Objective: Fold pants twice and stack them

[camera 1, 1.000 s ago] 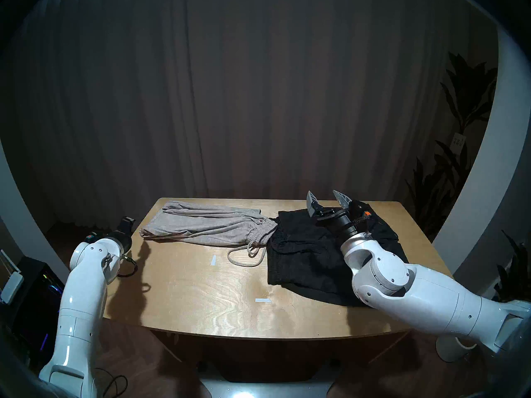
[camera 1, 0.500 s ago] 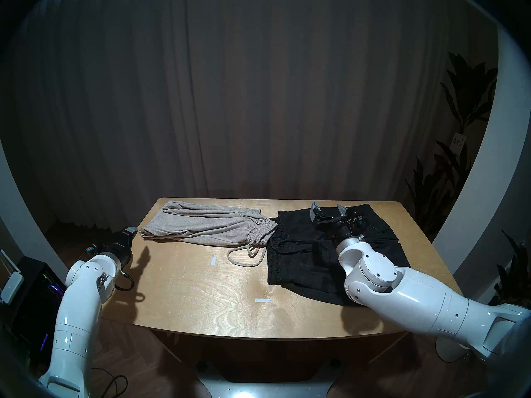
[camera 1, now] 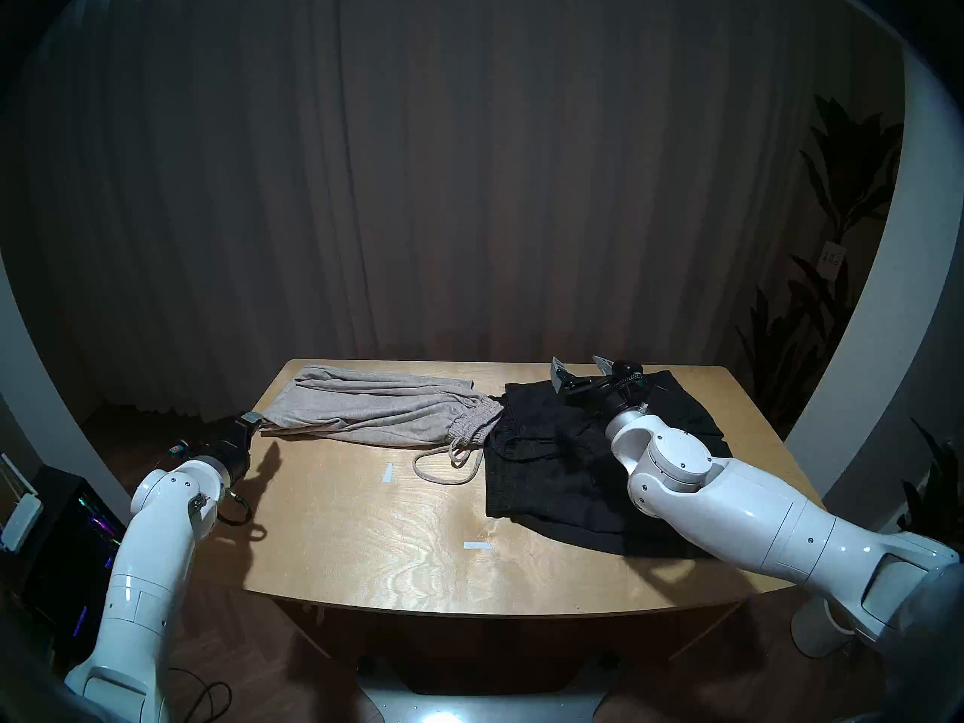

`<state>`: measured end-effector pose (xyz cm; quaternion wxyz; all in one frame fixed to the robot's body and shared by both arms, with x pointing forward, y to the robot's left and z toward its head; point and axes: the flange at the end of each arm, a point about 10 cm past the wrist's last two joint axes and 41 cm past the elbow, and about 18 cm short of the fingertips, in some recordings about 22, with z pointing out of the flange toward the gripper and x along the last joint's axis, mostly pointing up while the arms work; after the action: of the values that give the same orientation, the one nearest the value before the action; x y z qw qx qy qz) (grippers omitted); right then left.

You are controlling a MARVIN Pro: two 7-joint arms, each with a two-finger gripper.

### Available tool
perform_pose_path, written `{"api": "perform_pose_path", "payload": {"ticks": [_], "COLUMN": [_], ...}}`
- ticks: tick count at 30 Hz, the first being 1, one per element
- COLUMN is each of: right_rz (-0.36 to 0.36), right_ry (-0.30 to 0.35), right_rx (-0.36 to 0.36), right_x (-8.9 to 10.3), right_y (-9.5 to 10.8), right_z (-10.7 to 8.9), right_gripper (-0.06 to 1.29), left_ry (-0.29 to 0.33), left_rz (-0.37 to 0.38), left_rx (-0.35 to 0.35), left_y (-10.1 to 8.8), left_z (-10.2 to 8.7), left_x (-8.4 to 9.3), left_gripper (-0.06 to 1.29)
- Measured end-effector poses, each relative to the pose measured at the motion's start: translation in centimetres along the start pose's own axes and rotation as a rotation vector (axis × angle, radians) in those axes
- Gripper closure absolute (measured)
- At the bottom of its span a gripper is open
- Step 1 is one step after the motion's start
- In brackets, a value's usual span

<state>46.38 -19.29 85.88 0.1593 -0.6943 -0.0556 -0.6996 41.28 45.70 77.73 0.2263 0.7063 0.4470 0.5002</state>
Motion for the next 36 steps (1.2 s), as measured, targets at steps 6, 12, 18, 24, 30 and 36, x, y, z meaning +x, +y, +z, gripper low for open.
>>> {"api": "perform_pose_path", "payload": {"ticks": [6, 12, 18, 24, 30, 36], "right_rz": [0.007, 0.011, 0.014, 0.014, 0.014, 0.004], "right_ry": [0.002, 0.009, 0.023, 0.032, 0.039, 0.042], "right_rx": [0.065, 0.09, 0.11, 0.117, 0.12, 0.12], "right_x": [0.0, 0.0, 0.4, 0.6, 0.9, 1.0], "right_y": [0.1, 0.4, 0.3, 0.2, 0.3, 0.6], "right_z": [0.3, 0.5, 0.7, 0.7, 0.7, 0.6], "right_gripper": [-0.02, -0.02, -0.02, -0.02, -0.02, -0.02], "left_ry": [0.012, 0.015, 0.003, -0.015, -0.028, -0.038], "left_rz": [0.004, 0.01, 0.034, 0.061, 0.09, 0.111], "left_rx": [0.011, 0.01, 0.005, -0.002, 0.003, 0.005], "left_y": [0.1, 0.2, 0.6, 1.0, 1.5, 1.9], "left_z": [1.0, 1.6, 2.3, 2.9, 3.8, 4.7], "left_x": [0.6, 0.9, 0.8, 0.6, 0.7, 0.9], "left_gripper": [0.01, 0.02, 0.02, 0.02, 0.02, 0.02]}}
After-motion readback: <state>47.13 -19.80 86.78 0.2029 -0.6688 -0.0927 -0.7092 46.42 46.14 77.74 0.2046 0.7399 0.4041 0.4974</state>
